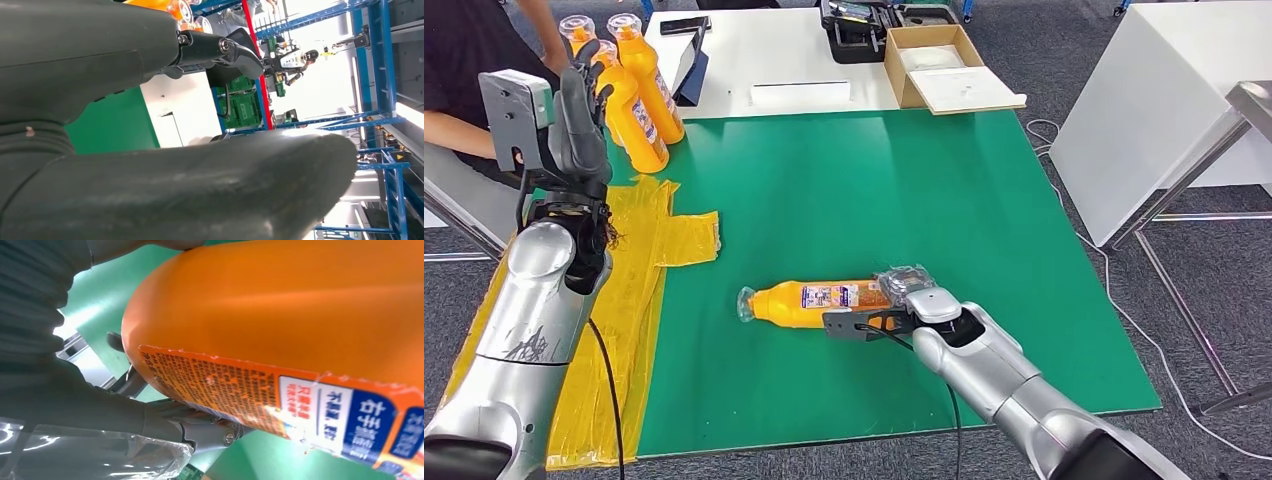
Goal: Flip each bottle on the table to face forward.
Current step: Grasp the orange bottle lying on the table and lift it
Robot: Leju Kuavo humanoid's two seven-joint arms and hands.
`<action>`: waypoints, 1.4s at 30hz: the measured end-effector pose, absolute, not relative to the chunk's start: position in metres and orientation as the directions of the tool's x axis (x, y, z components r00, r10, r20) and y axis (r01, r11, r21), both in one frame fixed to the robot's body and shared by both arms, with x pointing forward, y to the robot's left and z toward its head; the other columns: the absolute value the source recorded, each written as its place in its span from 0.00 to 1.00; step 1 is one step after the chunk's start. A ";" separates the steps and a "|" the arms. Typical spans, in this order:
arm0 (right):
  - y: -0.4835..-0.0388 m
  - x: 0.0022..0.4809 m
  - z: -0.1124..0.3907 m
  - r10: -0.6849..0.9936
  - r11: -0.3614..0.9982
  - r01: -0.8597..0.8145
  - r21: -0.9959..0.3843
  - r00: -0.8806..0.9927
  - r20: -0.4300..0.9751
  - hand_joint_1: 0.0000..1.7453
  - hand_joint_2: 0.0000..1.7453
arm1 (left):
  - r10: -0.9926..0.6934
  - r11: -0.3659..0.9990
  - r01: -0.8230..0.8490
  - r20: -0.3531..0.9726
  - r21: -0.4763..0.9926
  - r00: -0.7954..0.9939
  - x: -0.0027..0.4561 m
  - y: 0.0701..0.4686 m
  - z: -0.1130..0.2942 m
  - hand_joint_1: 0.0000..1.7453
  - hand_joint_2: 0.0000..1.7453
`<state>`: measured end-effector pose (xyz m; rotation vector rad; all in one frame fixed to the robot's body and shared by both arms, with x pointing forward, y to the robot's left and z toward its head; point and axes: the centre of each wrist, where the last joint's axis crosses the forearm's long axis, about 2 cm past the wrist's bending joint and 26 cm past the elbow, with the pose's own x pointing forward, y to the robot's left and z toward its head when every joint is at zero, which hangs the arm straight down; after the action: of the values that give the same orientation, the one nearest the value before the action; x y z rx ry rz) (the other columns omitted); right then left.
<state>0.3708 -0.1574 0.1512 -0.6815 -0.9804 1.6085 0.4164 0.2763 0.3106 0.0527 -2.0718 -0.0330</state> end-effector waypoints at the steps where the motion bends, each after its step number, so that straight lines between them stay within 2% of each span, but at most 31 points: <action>1: -0.157 0.370 0.152 0.965 -0.071 -0.490 -0.869 -0.254 0.064 1.00 1.00 | -0.050 0.999 -0.023 0.876 0.045 -0.480 0.416 0.276 0.311 0.00 0.00; 7: -0.156 0.367 0.161 0.963 -0.008 -0.479 -0.878 -0.239 0.122 1.00 1.00 | -0.045 0.999 -0.018 0.877 0.041 -0.478 0.416 0.276 0.310 0.00 0.00; 18: -0.160 0.368 0.186 0.922 0.250 -0.414 -0.875 -0.175 0.346 1.00 1.00 | 0.003 1.000 0.027 0.886 0.011 -0.463 0.411 0.273 0.310 0.00 0.00; 21: -0.162 0.369 0.192 0.891 0.340 -0.395 -0.854 -0.157 0.427 1.00 1.00 | 0.048 0.996 0.084 0.893 -0.011 -0.448 0.407 0.269 0.309 0.00 0.00; 34: -0.174 0.368 0.207 0.760 0.576 -0.273 -0.771 -0.171 0.628 1.00 1.00 | 0.259 0.923 0.359 0.911 -0.136 -0.321 0.372 0.221 0.296 0.00 0.00; 42: -0.179 0.365 0.208 0.680 0.676 -0.196 -0.711 -0.205 0.704 1.00 1.00 | 0.339 0.847 0.497 0.911 -0.188 -0.233 0.347 0.175 0.289 0.00 0.00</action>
<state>0.3646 -0.1786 0.2083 -0.4083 -1.5884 0.8371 0.3466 0.1751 0.2887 -0.6300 -1.8444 -0.1666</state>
